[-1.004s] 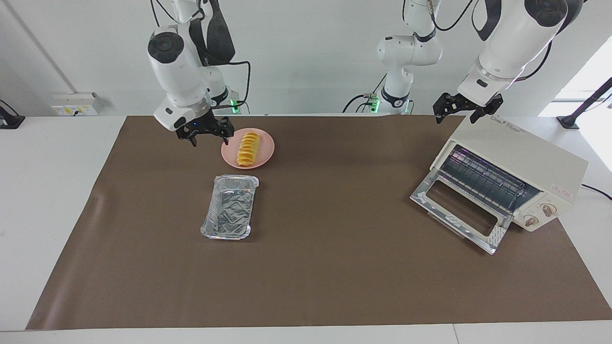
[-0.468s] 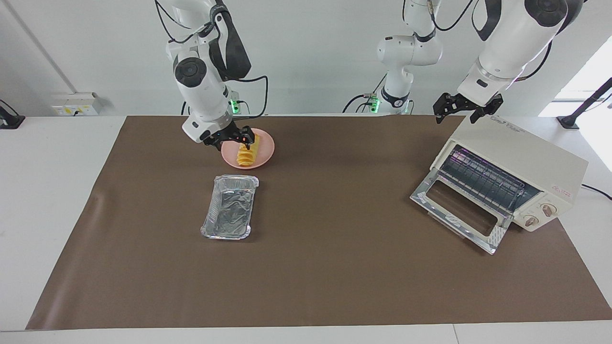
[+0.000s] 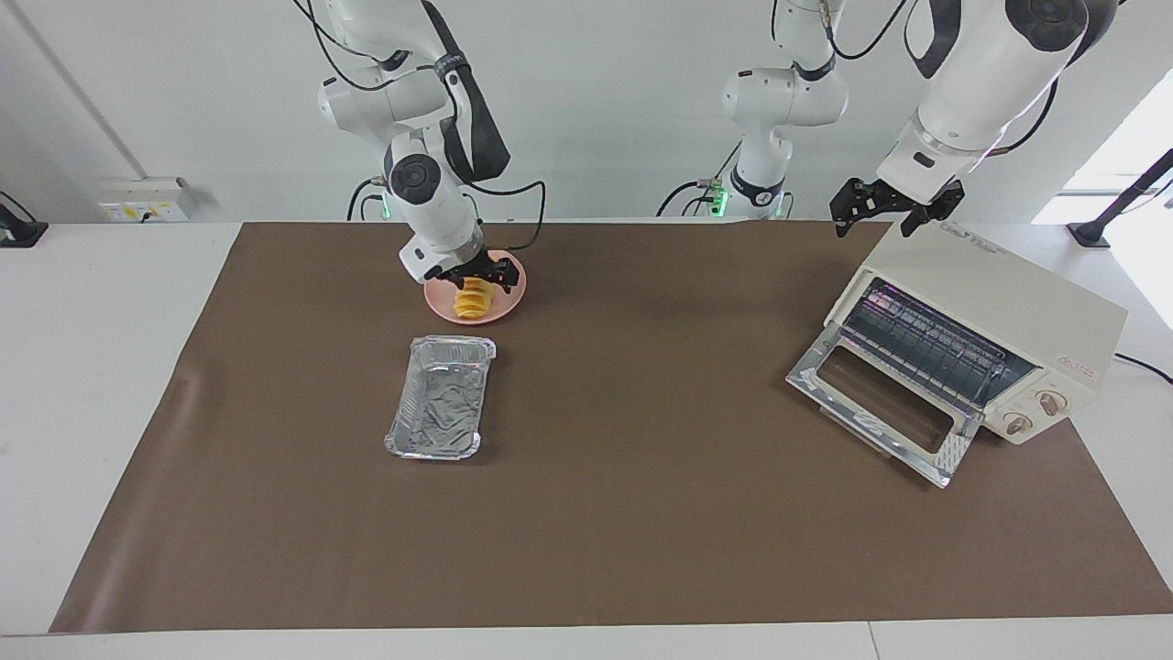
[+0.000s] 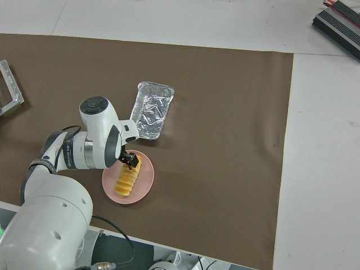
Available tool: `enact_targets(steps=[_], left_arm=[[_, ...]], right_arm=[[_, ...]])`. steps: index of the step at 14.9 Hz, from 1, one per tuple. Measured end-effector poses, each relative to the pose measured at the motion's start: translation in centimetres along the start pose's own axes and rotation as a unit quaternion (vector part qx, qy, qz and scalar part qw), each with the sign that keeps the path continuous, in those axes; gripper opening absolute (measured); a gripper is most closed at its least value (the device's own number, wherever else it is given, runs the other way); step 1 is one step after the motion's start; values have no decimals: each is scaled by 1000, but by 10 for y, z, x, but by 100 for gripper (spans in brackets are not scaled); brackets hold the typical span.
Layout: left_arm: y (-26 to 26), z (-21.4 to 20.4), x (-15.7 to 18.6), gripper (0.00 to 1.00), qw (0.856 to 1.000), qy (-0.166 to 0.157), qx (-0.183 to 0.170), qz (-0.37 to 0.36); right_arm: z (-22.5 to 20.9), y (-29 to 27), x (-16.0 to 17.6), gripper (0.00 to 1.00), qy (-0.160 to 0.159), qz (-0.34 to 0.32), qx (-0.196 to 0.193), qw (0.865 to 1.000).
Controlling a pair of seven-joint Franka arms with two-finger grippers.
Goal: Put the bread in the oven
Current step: 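Lower the right gripper and grasp the bread rolls, then lift the bread rolls and carry them over the foil tray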
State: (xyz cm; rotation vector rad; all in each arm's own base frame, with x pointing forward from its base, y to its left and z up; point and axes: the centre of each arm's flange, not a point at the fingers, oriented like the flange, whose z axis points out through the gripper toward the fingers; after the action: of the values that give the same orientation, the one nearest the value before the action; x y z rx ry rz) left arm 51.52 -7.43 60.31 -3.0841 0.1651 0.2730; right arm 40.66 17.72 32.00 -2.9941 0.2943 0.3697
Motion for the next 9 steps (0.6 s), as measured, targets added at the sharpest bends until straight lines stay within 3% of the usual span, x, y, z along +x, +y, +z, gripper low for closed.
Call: enact_targets(steps=[7,9], left_arm=[[0,0,0,100,1000,0,0,0],[0,0,0,100,1000,0,0,0]], right_arm=[[16,13,-13,99,-12,4,-9,1000],[20,17,-16,94,-10,6,-9,1000]])
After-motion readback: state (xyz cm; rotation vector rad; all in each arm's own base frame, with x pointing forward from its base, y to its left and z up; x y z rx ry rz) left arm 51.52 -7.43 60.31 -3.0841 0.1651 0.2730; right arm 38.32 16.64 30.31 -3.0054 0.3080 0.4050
